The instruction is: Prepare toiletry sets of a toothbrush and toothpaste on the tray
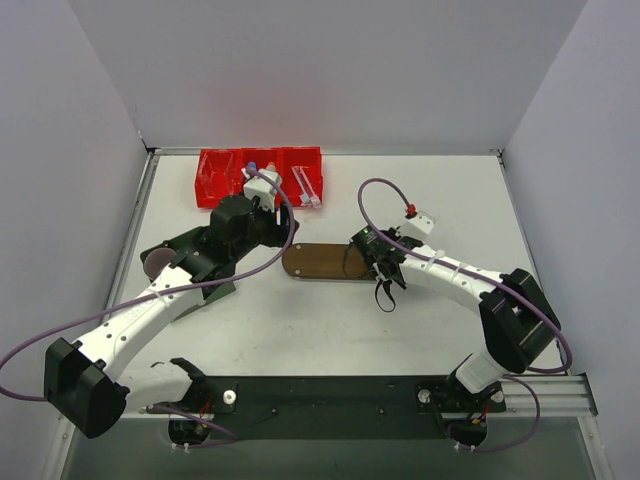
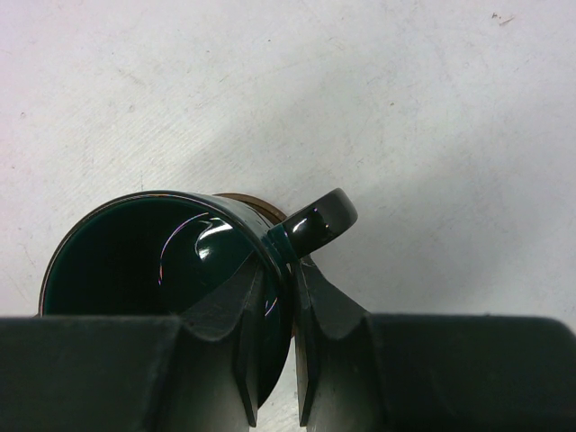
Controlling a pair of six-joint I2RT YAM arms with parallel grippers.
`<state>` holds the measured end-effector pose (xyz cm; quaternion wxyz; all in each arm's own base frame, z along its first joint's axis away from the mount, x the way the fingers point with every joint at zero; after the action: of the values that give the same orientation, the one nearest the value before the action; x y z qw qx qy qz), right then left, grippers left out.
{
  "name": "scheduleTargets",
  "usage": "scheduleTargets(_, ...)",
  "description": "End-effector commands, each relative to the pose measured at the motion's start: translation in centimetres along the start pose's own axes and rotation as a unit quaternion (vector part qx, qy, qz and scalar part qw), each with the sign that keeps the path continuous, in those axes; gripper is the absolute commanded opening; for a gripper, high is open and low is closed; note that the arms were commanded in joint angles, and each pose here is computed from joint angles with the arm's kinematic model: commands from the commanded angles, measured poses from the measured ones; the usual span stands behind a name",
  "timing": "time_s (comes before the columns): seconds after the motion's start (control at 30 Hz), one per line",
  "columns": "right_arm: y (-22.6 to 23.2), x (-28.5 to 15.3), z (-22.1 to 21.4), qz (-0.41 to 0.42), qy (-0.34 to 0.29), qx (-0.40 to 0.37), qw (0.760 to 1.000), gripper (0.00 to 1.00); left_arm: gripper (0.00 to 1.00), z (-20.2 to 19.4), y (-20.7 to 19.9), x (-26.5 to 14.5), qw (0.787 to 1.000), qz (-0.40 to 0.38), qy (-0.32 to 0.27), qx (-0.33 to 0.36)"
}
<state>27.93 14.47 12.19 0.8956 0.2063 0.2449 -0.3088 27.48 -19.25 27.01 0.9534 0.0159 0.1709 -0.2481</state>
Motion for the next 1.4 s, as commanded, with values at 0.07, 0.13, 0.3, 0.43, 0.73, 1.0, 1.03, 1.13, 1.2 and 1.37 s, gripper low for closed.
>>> scheduleTargets(0.07,0.1,0.4,0.4,-0.005,-0.013,0.008,1.0,0.13,0.72,1.2,0.0,0.1,1.0,-0.004,-0.026,-0.006)
scheduleTargets(0.13,0.2,0.4,0.4,-0.005,-0.012,0.007,1.0,0.18,0.73,1.2,0.0,0.1,1.0,-0.003,-0.025,-0.006)
scheduleTargets(0.3,0.1,0.3,0.6,-0.003,-0.011,0.006,1.0,0.3,0.74,1.2,0.0,0.1,1.0,-0.003,-0.026,-0.006)
scheduleTargets(0.43,0.2,0.2,0.6,-0.001,-0.011,0.004,1.0,0.33,0.75,1.4,0.0,0.0,1.0,-0.002,-0.028,-0.006)
scheduleTargets(0.73,0.2,-0.1,1.1,0.004,-0.012,0.003,1.0,0.47,0.75,1.3,0.1,0.0,1.0,0.0,-0.026,-0.006)
scheduleTargets(1.0,-0.3,-0.9,1.7,0.016,-0.01,-0.001,1.0,0.56,0.75,1.3,0.1,0.0,1.0,0.001,-0.027,-0.004)
scheduleTargets(1.03,-0.5,-1.1,1.9,0.021,-0.008,-0.001,1.0,0.57,0.75,1.3,0.2,0.0,1.0,0.002,-0.026,-0.004)
scheduleTargets(1.13,-0.9,-1.8,2.4,0.032,-0.005,0.003,0.999,0.57,0.75,1.2,0.2,0.1,1.0,0.003,-0.024,-0.004)
scheduleTargets(1.2,-1.4,-2.0,2.5,0.036,-0.002,-0.002,0.999,0.59,0.75,1.2,0.2,0.1,1.0,0.003,-0.024,-0.005)
scheduleTargets(1.37,-2.0,-3.1,3.6,0.062,0.001,-0.021,0.998,0.61,0.75,1.3,0.2,0.0,1.0,0.004,-0.026,-0.005)
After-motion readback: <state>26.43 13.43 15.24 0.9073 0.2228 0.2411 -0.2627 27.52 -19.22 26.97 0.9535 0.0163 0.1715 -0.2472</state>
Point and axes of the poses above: each gripper's point midway between its finger pads, its own x axis out along the fingers, its own y axis along the line the jaws close on, z = x × y, the point moved 6 cm from there along -x, back along the fingers, and after that the axes turned 8 degrees about x, right-handed, at the moved point
